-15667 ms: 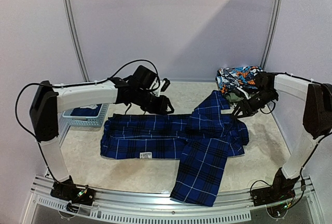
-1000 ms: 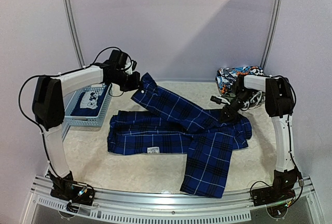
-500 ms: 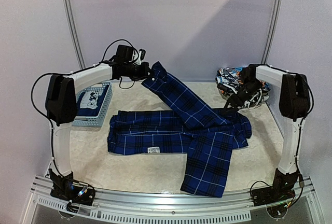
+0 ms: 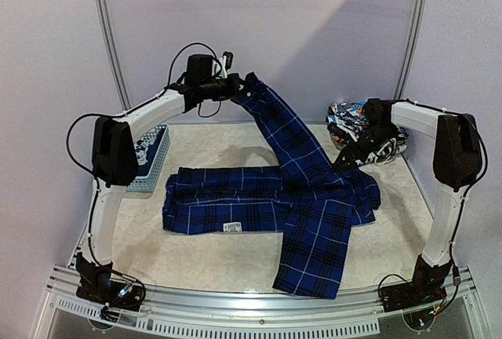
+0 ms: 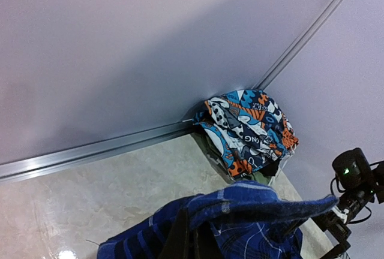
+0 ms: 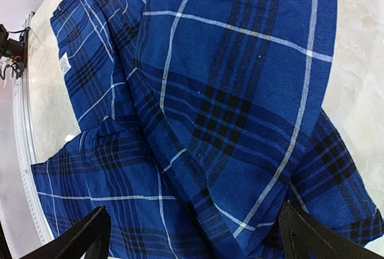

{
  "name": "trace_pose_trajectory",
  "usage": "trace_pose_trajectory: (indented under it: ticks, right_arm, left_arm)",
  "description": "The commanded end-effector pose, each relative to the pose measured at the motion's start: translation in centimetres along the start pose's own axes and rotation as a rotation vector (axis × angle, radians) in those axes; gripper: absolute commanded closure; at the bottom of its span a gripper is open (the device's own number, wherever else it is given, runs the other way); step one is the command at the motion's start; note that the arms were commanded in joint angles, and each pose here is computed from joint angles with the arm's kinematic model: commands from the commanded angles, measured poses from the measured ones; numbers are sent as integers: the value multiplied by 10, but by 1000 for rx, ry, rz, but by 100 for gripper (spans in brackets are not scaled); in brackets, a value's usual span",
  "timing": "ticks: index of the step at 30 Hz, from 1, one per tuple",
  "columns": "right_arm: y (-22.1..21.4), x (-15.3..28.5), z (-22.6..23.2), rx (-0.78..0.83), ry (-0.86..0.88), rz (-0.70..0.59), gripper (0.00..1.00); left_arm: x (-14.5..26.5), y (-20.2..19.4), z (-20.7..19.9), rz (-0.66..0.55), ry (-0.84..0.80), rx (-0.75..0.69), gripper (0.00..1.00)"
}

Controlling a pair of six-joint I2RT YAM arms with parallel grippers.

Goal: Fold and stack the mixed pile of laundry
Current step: Adjust the rectangle-folded shirt at the center of the board.

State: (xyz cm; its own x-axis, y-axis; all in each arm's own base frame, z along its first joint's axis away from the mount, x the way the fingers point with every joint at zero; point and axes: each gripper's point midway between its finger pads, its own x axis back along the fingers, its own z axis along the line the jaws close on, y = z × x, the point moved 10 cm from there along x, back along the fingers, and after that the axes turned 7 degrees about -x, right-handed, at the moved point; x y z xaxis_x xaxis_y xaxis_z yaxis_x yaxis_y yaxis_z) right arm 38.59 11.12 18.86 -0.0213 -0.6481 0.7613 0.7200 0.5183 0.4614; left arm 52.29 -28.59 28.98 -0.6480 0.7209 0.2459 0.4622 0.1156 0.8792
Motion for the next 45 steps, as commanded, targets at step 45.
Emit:
trace_pose_trajectory:
  ticks: [45]
  right_arm:
    - [-17, 11, -20, -57, -7, 57, 1]
  left_arm:
    - [160, -107, -216, 415, -828, -507, 100]
